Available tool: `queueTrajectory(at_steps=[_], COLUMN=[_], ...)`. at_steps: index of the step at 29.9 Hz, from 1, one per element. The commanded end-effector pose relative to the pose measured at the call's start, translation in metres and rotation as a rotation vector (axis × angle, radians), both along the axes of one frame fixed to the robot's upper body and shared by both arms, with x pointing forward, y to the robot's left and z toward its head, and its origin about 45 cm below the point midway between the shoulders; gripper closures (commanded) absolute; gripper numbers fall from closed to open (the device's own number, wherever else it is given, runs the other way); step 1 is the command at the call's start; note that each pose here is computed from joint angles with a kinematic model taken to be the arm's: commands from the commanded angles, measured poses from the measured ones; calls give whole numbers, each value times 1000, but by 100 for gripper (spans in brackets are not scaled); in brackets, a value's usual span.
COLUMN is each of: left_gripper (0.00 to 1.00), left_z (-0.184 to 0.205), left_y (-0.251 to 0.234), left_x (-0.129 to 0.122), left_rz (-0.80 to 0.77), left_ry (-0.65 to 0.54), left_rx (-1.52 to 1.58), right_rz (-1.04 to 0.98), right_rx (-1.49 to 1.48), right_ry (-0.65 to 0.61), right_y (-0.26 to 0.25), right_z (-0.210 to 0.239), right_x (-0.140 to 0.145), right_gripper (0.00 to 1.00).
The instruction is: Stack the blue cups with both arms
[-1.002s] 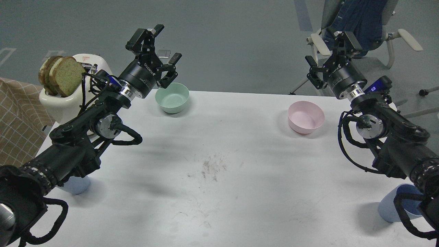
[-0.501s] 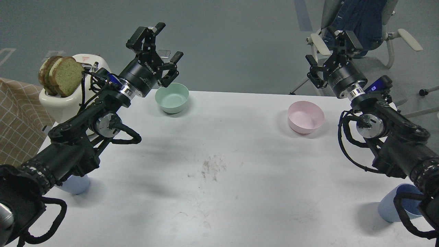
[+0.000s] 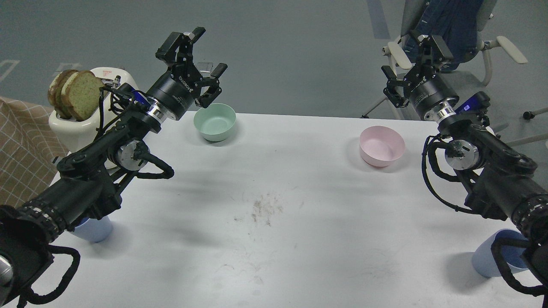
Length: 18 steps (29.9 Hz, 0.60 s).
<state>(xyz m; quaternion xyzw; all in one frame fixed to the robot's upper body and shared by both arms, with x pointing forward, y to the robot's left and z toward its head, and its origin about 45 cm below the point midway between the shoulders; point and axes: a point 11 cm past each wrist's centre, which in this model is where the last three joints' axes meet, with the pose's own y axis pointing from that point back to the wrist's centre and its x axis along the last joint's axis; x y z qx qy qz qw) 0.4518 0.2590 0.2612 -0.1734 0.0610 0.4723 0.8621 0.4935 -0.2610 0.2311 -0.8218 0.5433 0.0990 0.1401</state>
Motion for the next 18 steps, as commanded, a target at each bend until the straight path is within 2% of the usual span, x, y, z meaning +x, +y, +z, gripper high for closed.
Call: queueTrajectory(at_steps=[1,3,4,8,9,18], left_gripper=[3,3,3,3,3,3], left_z=[27,49,50,83,84,56], left_y=[10,20,20,43,52,137], left_x=[-7,-20,-20,-62,-75,-135], left_rz=[-44,-99,-99,-208,-233,-271], left_ry=[-88,-180,-181,-344,-366,-391], left_rx=[130,315,316,730,847,1560], right_rz=[0,2,2,3,3,5], right_rx=[-2,-4,-4,-6,-6,-7], right_ry=[-3,-3,-3,-2,-3,-6], right_y=[0,0,0,0,0,0], right_z=[2,1,1,1,2,3], right_x=[1,0,0,0,0,1], right_gripper=[0,0,0,0,0,0])
